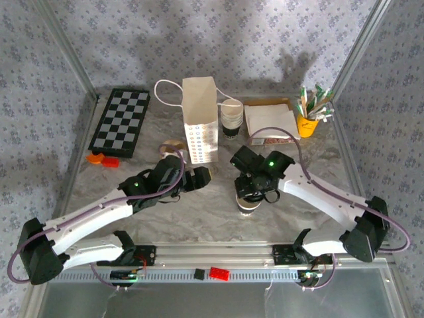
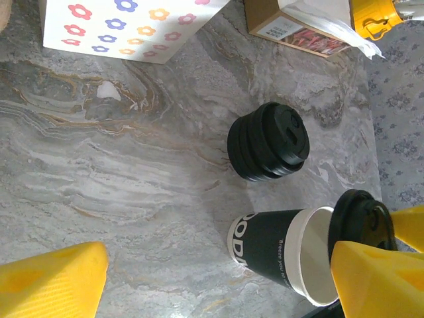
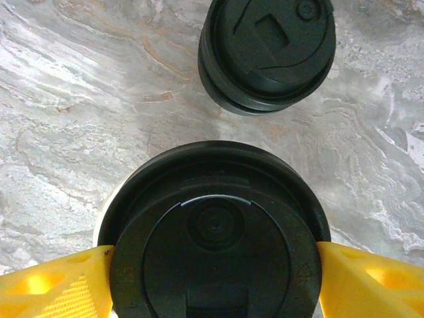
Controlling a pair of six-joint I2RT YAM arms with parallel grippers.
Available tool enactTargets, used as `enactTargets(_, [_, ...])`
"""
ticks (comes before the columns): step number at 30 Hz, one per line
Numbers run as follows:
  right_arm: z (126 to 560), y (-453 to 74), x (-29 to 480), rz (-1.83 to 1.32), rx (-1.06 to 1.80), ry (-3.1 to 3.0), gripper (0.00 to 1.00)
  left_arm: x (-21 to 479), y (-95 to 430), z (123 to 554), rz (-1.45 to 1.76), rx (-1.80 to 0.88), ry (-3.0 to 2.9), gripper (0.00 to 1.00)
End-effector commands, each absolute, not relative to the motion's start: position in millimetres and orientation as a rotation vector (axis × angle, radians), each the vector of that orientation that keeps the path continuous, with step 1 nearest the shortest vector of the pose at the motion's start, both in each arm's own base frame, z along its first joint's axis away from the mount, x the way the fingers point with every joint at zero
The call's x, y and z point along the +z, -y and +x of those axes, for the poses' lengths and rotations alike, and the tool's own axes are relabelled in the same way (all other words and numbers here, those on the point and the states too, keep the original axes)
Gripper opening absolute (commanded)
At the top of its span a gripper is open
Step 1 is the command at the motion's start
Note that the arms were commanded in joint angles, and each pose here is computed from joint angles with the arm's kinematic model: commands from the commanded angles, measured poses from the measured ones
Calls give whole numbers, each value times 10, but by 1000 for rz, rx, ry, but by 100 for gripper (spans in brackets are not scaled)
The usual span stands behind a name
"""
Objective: Pack the takeout coffee
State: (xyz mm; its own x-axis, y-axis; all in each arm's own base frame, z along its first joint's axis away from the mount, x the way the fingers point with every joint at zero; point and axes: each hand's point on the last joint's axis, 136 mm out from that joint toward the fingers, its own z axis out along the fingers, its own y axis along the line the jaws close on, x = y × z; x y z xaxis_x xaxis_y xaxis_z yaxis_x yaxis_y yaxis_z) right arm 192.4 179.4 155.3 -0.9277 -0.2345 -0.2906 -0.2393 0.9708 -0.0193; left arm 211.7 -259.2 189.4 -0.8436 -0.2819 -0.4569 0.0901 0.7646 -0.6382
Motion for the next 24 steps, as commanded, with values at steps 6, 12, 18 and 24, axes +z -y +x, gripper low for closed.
enactTargets(6, [1879,-1823,1430,-344,-43,-2837,77,1898,2549,2123,-147,-883,-2405,87])
enactTargets(12, [1807,-1772,1377,-341,-86,-2872,77,1874,2552,2123,-142,-874,-2415,87])
enactTargets(18, [1773,-1805,1316,-352,-84,-2883,78,1841,2581,2133,-139,-872,-2424,86])
enactTargets(24, [1764,-1846,1308,-332,-53,-2893,81,1825,2614,2139,-132,-876,-2431,85])
